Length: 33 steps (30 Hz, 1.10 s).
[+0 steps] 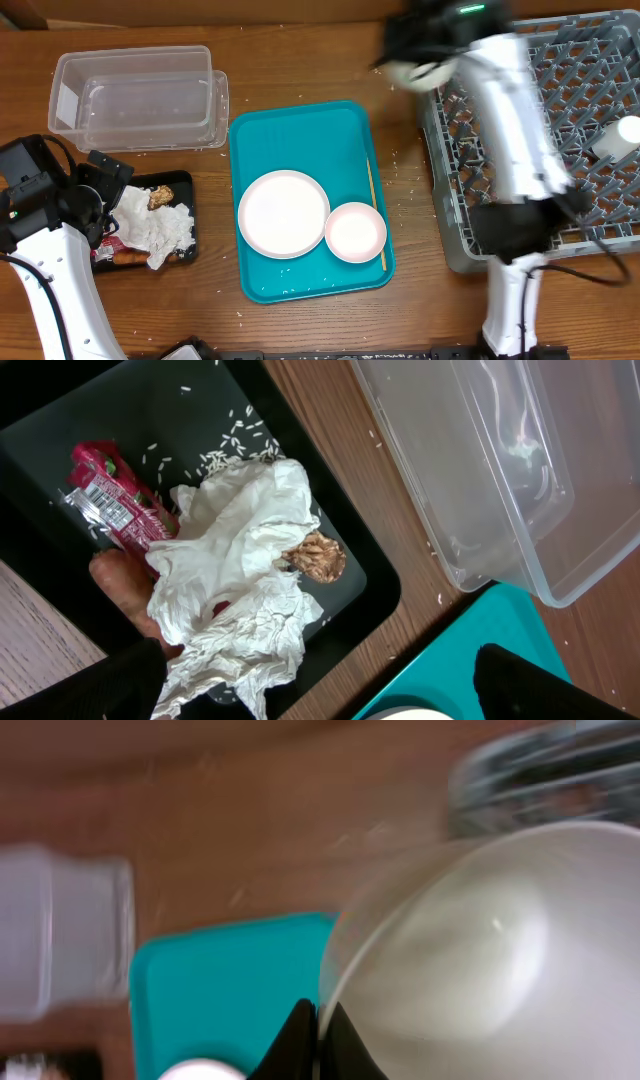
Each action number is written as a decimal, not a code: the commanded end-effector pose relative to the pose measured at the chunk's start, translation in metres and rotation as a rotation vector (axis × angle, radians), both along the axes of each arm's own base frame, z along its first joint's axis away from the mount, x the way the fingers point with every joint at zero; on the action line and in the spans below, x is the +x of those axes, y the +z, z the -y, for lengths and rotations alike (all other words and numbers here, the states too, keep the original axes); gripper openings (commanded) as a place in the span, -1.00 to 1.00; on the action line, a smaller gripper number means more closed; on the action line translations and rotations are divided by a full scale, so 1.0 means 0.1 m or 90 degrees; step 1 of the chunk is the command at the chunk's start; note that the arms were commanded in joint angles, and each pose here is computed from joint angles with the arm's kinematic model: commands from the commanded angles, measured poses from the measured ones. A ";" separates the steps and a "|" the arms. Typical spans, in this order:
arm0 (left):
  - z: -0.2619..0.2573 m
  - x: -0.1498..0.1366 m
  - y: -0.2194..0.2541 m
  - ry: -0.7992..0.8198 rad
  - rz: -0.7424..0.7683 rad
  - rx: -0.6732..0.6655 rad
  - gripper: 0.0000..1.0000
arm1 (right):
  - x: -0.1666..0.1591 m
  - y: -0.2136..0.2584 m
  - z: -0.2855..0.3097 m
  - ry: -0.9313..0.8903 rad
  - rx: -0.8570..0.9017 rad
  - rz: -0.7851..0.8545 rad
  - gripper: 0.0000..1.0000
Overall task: Sort waste into correct bins and load items into the dishwasher
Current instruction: 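Lift the white bowl and carry it to the dish rack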
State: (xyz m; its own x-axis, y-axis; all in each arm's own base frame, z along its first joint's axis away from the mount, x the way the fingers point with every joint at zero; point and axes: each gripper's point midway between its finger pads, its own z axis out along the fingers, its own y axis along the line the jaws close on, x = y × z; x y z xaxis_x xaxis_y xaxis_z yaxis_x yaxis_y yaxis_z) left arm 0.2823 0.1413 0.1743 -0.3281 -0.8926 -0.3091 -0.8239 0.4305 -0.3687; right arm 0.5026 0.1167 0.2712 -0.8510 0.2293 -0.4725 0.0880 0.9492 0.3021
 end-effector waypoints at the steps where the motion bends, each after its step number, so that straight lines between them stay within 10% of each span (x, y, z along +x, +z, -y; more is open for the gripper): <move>1: -0.02 0.03 0.06 0.005 0.011 0.001 0.99 | 0.09 0.09 0.78 -0.039 0.076 0.005 -0.93; 10: -0.02 0.03 0.06 0.005 0.010 0.001 1.00 | 0.21 0.12 1.96 0.053 0.392 0.123 -0.93; 33: -0.02 0.03 0.06 0.006 0.011 0.001 1.00 | 0.29 -0.78 2.54 0.031 0.501 0.152 -0.93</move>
State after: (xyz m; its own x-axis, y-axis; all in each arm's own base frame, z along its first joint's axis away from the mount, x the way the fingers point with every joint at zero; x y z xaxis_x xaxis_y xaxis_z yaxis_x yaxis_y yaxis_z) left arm 0.2823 0.1413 0.1743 -0.3281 -0.8926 -0.3091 -0.8239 0.4305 -0.3687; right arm 0.5327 -0.1429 0.1976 -0.7536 0.5359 -0.3807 -0.0887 0.4910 0.8666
